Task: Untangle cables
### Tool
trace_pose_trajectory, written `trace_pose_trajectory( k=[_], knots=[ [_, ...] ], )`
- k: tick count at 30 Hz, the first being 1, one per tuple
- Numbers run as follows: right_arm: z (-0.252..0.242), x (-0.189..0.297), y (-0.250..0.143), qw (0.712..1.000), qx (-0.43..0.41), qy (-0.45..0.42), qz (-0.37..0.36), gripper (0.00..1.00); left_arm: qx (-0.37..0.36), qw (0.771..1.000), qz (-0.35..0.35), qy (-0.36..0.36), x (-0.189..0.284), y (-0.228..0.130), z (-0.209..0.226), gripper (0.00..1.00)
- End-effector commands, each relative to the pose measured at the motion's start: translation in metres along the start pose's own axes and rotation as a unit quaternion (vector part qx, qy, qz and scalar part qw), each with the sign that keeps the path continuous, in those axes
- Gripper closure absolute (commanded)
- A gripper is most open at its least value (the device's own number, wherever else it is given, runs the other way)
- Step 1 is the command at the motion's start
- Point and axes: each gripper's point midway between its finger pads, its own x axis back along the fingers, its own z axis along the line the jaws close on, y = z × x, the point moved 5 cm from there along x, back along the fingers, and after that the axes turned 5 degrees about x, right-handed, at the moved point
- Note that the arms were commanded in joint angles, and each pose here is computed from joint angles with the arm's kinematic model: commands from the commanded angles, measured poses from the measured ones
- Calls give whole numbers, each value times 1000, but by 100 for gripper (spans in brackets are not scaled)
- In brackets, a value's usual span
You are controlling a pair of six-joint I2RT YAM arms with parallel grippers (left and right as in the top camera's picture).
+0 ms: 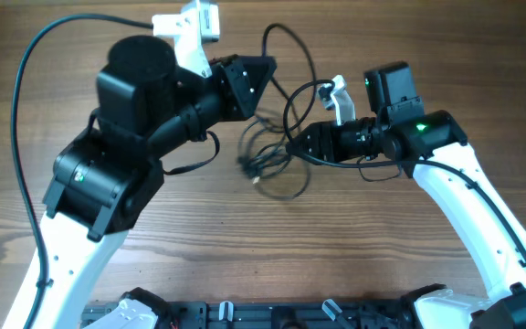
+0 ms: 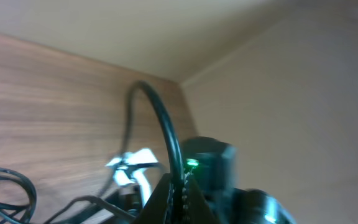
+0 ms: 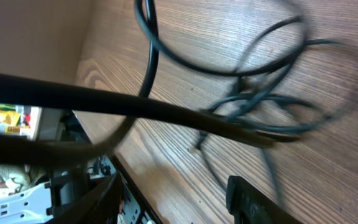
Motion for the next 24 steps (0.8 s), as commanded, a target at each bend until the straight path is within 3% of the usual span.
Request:
trace_pose_trajectory(
  k=[1, 4, 8, 11, 14, 16, 21, 24],
  knots=[
    [7, 1, 6, 1000, 25, 17, -10, 45, 4, 997, 31, -69, 18, -6, -27, 96],
    [8, 2, 14, 999, 42, 18, -29, 46, 19, 996, 53, -62, 17, -13, -22, 96],
    [-9, 2, 18, 998, -2, -50, -44, 46, 36, 996, 75, -12, 17, -24, -4, 96],
    [-39, 9, 18, 980, -86, -167, -67, 35, 45, 995, 88, 3, 18, -30, 1, 96],
    [-43, 11, 19, 976, -82, -187, -72, 21, 46, 993, 107, -16, 21, -34, -4, 96],
    [-43, 11, 19, 977, -82, -185, -73, 21, 46, 992, 115, -24, 22, -36, -7, 96],
    [-27, 7, 30, 987, -61, -123, -87, 57, 64, 987, 145, -6, 25, -48, 1, 96],
    [-18, 7, 38, 990, -45, -91, -99, 84, 44, 984, 170, 17, 28, -58, 11, 96]
  ],
)
